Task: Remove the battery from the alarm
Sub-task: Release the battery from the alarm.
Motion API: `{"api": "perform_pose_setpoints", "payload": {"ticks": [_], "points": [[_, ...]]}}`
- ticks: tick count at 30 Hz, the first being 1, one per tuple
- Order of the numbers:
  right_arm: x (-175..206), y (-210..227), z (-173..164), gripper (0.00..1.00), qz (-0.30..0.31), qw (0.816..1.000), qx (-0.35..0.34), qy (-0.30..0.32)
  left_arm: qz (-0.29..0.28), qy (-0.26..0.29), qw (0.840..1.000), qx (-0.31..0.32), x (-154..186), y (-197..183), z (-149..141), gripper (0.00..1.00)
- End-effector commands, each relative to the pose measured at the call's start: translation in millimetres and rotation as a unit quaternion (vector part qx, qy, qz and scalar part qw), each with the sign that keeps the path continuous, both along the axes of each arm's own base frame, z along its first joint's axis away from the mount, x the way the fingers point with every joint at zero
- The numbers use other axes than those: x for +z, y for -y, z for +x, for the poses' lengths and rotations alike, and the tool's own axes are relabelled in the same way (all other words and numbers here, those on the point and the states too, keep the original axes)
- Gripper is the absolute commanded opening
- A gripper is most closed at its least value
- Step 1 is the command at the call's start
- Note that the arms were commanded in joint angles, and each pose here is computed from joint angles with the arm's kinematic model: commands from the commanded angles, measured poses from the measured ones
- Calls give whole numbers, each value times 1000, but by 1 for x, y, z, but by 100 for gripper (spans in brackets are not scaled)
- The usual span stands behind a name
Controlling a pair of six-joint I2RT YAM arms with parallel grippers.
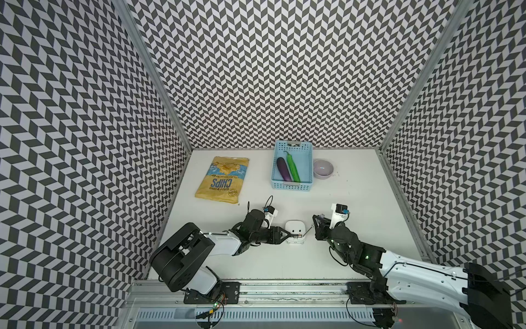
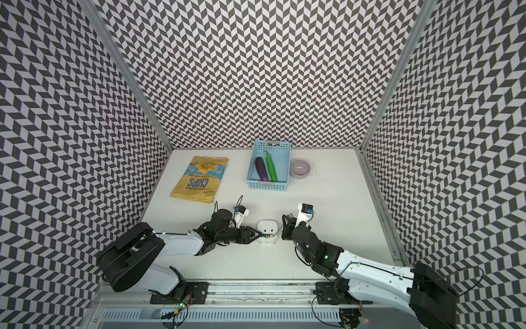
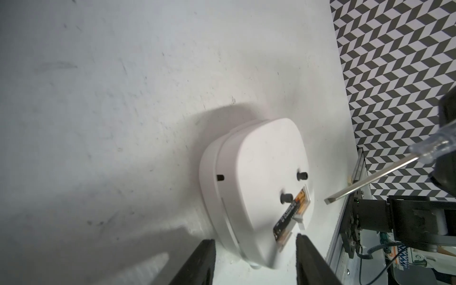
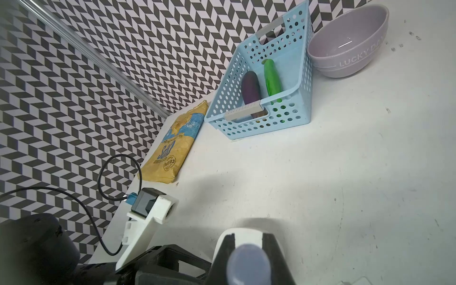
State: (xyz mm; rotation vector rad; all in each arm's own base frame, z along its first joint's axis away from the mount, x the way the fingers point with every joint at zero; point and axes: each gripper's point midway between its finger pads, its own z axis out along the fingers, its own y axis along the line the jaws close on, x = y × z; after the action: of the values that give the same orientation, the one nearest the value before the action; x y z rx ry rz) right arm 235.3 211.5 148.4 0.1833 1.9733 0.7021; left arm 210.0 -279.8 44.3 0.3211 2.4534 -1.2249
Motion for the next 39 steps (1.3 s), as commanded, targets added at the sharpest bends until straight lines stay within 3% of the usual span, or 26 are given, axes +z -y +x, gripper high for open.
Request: {"api": "perform_pose_setpoints", "payload": {"ticks": [1,8,23,27,35,39], "points": [[14,-8,3,0,32,999,0,20,15,5,1000,5,-4,1,5,51],[6,-10,4,0,10,1000,-5,15,34,-12,999,10,-17,2,4,45],[-12,-11,5,0,-28,999,-15,7,49,-19,999,8,-22,3,1,45],[-18,-12,3,0,8,1000,-20,-16,54,-24,998,4,-25,5,-1,44],[-7,-14,-3,0,140,990,-14,-21,62,-31,998,0,-30,7,-4,38],[-1,-11,2,0,75,997,-23,-10,64,-30,998,1,-30,7,-3,38]]}}
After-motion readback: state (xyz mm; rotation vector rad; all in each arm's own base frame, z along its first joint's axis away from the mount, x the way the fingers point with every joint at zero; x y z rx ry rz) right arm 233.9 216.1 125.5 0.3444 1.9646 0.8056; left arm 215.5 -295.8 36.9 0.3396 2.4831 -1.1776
